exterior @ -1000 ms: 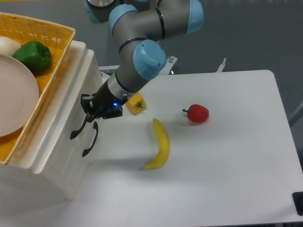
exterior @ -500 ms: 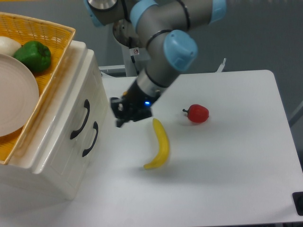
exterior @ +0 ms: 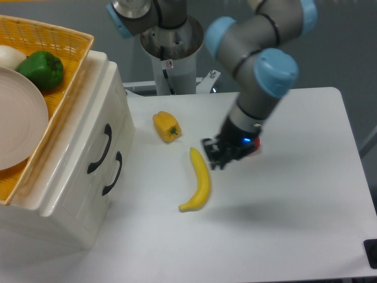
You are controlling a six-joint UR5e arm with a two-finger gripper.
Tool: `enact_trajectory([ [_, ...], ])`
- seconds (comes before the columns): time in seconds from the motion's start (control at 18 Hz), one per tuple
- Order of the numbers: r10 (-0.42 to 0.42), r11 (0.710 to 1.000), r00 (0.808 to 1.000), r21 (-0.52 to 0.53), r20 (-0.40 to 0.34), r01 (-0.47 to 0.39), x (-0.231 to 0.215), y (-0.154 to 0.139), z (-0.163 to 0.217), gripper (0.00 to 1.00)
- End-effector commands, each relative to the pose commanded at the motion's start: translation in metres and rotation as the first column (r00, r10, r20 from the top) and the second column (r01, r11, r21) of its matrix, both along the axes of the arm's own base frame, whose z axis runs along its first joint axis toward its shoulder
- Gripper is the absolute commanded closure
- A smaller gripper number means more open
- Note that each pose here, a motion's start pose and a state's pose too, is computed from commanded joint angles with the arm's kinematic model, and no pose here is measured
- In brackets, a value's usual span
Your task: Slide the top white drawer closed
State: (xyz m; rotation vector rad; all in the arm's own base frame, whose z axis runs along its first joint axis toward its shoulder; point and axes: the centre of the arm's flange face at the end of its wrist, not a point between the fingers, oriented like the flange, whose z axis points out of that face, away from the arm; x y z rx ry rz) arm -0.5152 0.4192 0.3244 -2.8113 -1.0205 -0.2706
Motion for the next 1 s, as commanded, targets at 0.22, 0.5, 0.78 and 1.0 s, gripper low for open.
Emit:
enact_trajectory([
  [0.22, 0.009, 0.999, 0.993, -0.045, -0.117, -0.014, -0.048, -0.031, -0.017, 0.0],
  [0.5, -0.389, 0.919, 0.904, -0.136, -0.176, 0.369, -0.082, -0.074, -0.026, 0.0],
  [0.78, -0.71, 0.704, 0.674, -0.216, -0.206, 0.676, -0.103, -0.109, -0.008, 0.0],
  [1.0, -0.767, 0.642, 0.611, -0.263, -0.196, 0.721, -0.117, -0.128, 0.001, 0.0],
])
